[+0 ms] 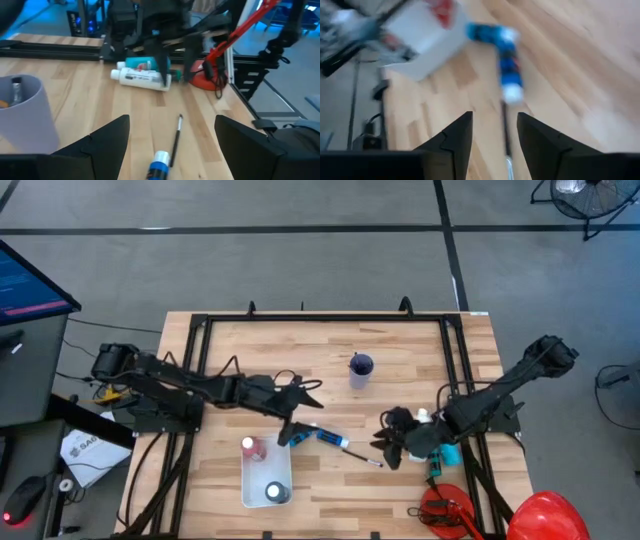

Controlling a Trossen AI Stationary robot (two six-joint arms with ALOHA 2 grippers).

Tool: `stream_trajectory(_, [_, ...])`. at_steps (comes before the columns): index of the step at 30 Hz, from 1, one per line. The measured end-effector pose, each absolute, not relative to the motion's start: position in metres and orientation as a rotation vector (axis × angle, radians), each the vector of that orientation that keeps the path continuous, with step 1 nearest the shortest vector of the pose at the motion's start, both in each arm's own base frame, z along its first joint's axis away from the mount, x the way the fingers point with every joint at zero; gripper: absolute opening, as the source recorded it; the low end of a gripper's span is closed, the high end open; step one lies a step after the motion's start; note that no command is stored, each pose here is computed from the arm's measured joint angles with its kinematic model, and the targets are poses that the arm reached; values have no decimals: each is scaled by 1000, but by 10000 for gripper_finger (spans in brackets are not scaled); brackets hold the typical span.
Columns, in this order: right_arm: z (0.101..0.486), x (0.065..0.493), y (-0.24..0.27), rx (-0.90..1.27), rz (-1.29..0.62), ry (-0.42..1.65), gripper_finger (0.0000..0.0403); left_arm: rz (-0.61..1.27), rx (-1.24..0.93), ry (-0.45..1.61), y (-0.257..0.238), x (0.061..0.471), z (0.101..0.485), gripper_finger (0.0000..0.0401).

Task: Pick & Place Paint Supplies
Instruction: Put the white paint bottle into the white bin

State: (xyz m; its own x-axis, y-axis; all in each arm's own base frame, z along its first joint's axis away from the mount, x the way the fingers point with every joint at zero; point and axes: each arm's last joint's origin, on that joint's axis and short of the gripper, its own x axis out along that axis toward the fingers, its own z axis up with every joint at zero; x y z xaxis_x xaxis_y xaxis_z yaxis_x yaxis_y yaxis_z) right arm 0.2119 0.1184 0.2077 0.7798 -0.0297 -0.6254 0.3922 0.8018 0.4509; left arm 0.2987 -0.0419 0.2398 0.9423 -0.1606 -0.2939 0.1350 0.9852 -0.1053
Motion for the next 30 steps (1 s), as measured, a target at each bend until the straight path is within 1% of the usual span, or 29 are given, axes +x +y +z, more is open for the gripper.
stream_trajectory(3, [201,205,113,742,-349,724,136,-165,-82,307,-46,298,240,285])
stream_trajectory(6, [197,199,108,863,-411,912,123,-179,-79,318,-51,298,238,285])
stream_trajectory(9, [204,196,105,953,-453,1059,111,-194,-81,315,-55,297,238,285])
stream_trajectory(12, [213,194,101,990,-510,1171,103,-211,-81,318,-61,296,238,285])
stream_trajectory(16, [227,186,94,994,-647,1273,98,-236,-78,319,-68,294,238,285])
stream_trajectory(21, [225,171,86,965,-845,1362,97,-263,-76,320,-76,292,238,285])
stream_trajectory(24, [220,168,84,967,-867,1396,100,-278,-76,322,-81,291,238,285])
stream_trajectory(26, [218,169,82,971,-872,1399,109,-286,-77,322,-83,291,238,285])
stream_trajectory(28, [217,169,80,972,-884,1399,126,-291,-82,322,-85,290,238,285])
stream_trajectory(30, [215,169,78,975,-894,1399,153,-289,-93,322,-87,290,238,285])
